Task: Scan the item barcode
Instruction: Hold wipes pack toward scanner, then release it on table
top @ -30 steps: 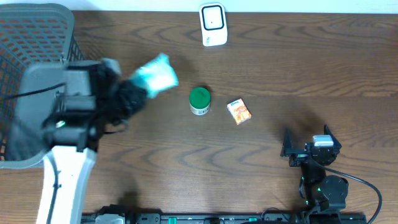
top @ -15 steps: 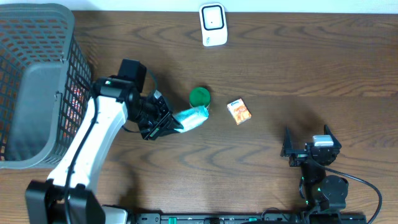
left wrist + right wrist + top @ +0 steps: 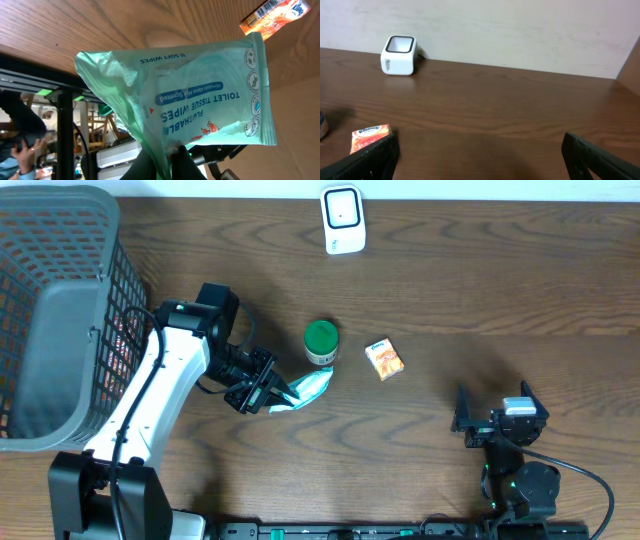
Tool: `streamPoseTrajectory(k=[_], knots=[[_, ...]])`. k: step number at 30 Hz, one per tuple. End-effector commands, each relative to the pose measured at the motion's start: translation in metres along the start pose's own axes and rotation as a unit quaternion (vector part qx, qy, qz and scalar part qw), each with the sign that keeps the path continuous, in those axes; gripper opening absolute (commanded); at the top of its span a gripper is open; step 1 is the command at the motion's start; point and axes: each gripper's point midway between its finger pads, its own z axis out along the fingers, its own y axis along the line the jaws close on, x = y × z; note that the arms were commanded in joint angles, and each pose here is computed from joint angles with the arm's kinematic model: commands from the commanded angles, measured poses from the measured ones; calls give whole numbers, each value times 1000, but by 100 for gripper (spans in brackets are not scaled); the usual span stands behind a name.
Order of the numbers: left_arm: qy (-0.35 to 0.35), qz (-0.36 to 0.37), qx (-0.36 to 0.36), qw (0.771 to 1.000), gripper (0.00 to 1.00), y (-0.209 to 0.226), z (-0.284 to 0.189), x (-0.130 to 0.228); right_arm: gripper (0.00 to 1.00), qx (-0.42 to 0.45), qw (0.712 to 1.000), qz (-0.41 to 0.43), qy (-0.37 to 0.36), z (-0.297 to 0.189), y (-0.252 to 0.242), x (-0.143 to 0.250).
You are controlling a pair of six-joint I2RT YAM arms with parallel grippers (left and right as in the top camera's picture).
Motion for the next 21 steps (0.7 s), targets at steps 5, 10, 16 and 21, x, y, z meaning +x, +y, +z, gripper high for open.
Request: streamPoseTrajectory(k=[5, 10, 16, 21], knots=[[15, -20, -1, 1000, 8, 3, 3, 4, 99, 6, 1000, 8, 1, 0, -3, 1], [24, -36, -32, 999, 7, 16, 19, -1, 99, 6, 1000, 8, 1, 0, -3, 1], [85, -59, -58, 993, 7, 21, 43, -2, 99, 6, 1000, 8, 1, 0, -3, 1], [112, -78, -89, 987, 7, 26, 64, -13, 99, 6, 1000, 8, 1, 0, -3, 1]])
